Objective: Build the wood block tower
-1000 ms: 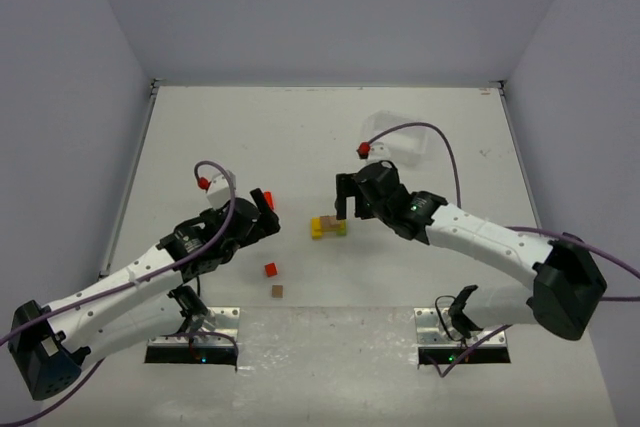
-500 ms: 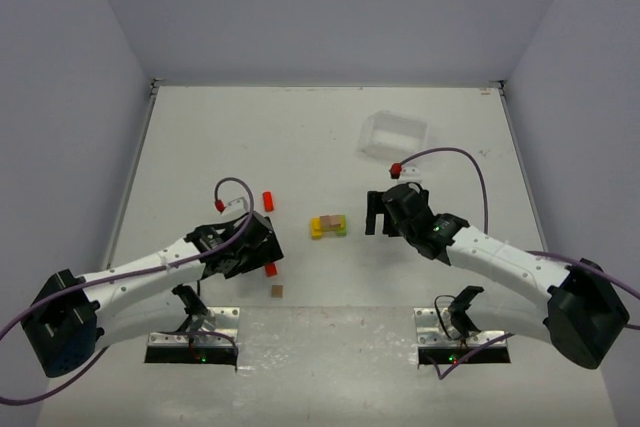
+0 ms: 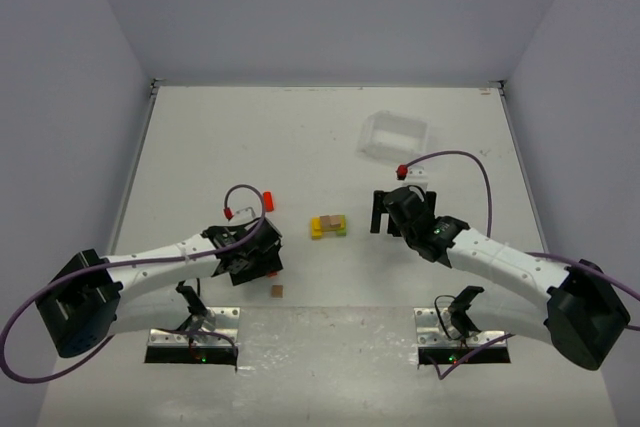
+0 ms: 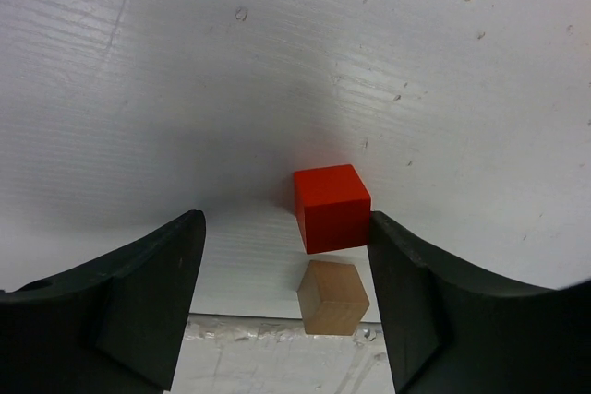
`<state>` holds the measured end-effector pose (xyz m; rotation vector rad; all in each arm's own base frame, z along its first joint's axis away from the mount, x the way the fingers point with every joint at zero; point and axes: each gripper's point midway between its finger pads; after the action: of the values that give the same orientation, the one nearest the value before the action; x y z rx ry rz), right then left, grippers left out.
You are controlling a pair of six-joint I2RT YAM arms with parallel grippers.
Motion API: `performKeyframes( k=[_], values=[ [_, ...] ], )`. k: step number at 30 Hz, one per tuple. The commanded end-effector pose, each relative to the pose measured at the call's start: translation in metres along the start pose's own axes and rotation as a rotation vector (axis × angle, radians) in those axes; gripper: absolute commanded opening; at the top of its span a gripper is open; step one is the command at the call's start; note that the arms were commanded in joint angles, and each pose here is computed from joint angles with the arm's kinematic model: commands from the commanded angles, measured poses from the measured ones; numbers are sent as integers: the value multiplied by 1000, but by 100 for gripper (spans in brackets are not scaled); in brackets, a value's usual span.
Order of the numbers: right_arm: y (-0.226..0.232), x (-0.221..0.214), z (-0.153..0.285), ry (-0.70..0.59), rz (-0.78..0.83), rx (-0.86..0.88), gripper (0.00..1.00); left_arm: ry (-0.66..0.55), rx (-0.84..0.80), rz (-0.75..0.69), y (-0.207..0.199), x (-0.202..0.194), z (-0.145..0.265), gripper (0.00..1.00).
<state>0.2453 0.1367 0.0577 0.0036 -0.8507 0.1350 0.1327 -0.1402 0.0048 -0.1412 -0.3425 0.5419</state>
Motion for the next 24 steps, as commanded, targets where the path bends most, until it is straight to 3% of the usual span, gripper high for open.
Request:
performKeyframes(
  k=[1, 8, 13, 16, 24],
  values=[
    [-8, 9, -3, -36, -26, -51, 99, 4, -43, 7, -17, -1, 3, 63],
    [-10, 7, -4, -27, -24, -67, 99, 11, -35, -9, -22, -4, 2, 43],
    [-11, 8, -3, -31, -27, -67, 99, 11, -36, -26, -27, -4, 4, 35],
    [-11, 8, -3, -32, -23, -72, 99, 5, -45, -41, -33, -2, 7, 23],
    [-20, 10, -1, -37, -16, -113, 99, -152, -140, -98, -87, 43, 47, 12]
  ],
)
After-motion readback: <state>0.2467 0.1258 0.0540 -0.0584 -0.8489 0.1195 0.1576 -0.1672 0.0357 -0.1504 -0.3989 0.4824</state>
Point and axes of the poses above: each gripper's point midway between its finger pads, its own z axis back along the fingers, its own y axis along the line the jaws close on, x = y × z, and after that the axes turned 10 degrees about z, right-handed
